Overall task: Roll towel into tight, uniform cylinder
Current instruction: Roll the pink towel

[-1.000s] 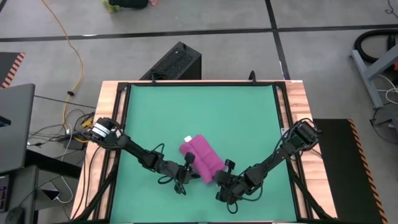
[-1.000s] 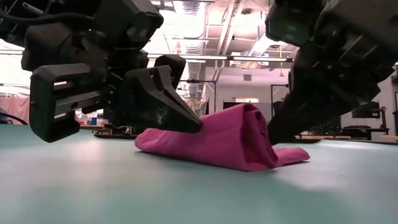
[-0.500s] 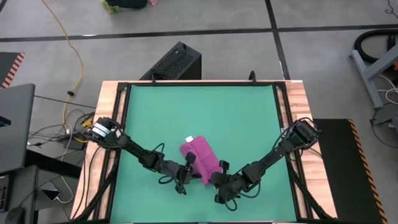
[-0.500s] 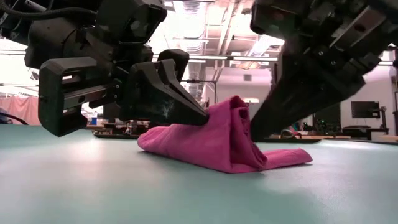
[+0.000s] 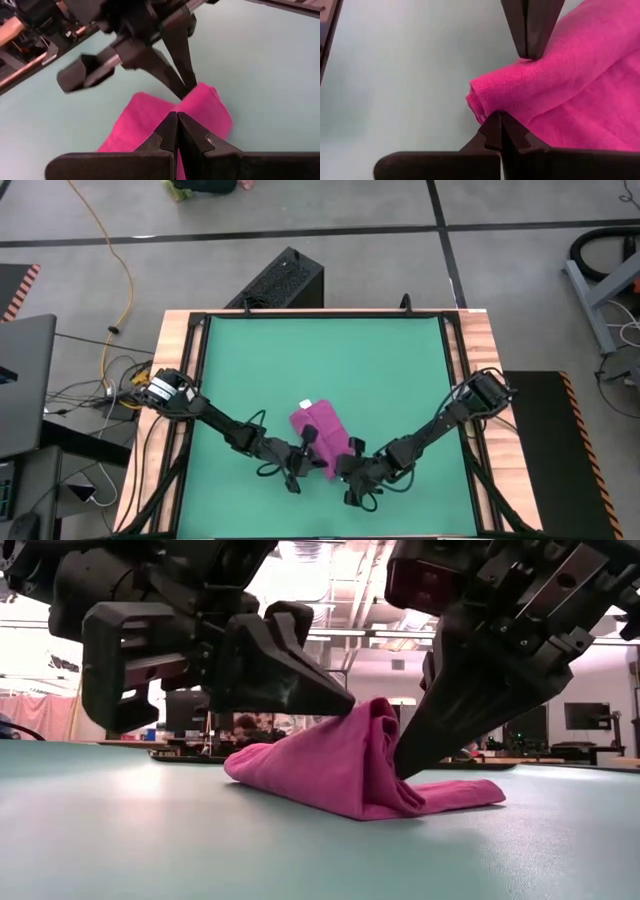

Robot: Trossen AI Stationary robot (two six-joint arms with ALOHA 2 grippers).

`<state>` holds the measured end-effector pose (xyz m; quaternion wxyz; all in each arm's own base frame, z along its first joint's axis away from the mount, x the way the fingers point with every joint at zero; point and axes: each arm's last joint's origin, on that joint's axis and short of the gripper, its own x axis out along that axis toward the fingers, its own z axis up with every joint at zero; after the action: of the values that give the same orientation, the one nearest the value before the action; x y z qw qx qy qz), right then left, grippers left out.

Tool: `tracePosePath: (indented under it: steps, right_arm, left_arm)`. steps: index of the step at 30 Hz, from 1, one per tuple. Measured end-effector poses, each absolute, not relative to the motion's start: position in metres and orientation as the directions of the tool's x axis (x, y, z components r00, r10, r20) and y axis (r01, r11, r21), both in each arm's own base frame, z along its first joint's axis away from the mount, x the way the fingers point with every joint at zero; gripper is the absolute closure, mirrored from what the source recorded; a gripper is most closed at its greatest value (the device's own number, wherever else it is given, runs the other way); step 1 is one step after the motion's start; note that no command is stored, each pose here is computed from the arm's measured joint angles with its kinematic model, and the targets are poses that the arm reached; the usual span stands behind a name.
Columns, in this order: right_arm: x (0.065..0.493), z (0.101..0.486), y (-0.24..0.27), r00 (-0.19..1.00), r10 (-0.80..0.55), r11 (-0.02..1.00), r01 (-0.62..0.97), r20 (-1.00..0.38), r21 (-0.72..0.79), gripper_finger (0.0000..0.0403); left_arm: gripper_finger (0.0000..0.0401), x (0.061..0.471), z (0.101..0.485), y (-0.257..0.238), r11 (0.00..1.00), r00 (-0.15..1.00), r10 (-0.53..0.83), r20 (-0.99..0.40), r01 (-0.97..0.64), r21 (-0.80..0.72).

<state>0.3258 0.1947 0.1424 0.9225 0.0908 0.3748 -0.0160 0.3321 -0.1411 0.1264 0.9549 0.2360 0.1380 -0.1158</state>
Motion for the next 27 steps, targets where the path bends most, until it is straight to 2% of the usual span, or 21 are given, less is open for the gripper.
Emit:
tracePosePath:
  steps: [7, 10, 15, 18, 23, 25, 27]
  right_arm:
    - [0.327, 0.142, 0.193, 0.71, 0.05, 0.985, 0.08, -0.702, 0.151, 0.0393]
    - [0.327, 0.141, 0.191, 0.707, 0.044, 0.985, 0.087, -0.706, 0.147, 0.0393]
    - [0.329, 0.141, 0.188, 0.702, 0.034, 0.986, 0.093, -0.712, 0.139, 0.0393]
    - [0.329, 0.141, 0.186, 0.698, 0.029, 0.986, 0.098, -0.716, 0.135, 0.0393]
    - [0.328, 0.14, 0.186, 0.693, 0.028, 0.986, 0.097, -0.72, 0.132, 0.0393]
    - [0.329, 0.14, 0.186, 0.696, 0.03, 0.986, 0.097, -0.717, 0.135, 0.0393]
    - [0.33, 0.141, 0.187, 0.705, 0.036, 0.985, 0.095, -0.708, 0.144, 0.0393]
  left_arm:
    - [0.0401, 0.334, 0.124, -0.138, 0.861, 0.919, -0.175, -0.354, 0.317, 0.398]
    - [0.0401, 0.33, 0.124, -0.142, 0.856, 0.919, -0.115, -0.377, 0.284, 0.432]
    - [0.0401, 0.31, 0.149, -0.167, 0.83, 0.943, -0.041, -0.329, 0.216, 0.515]
    - [0.0401, 0.295, 0.156, -0.178, 0.821, 0.924, -0.03, -0.38, 0.24, 0.519]
    - [0.0401, 0.286, 0.123, -0.175, 0.829, 0.8, -0.081, -0.595, 0.385, 0.405]
    - [0.0401, 0.29, 0.111, -0.172, 0.823, 0.793, -0.055, -0.607, 0.38, 0.422]
    - [0.0401, 0.297, 0.111, -0.172, 0.826, 0.829, -0.051, -0.557, 0.348, 0.443]
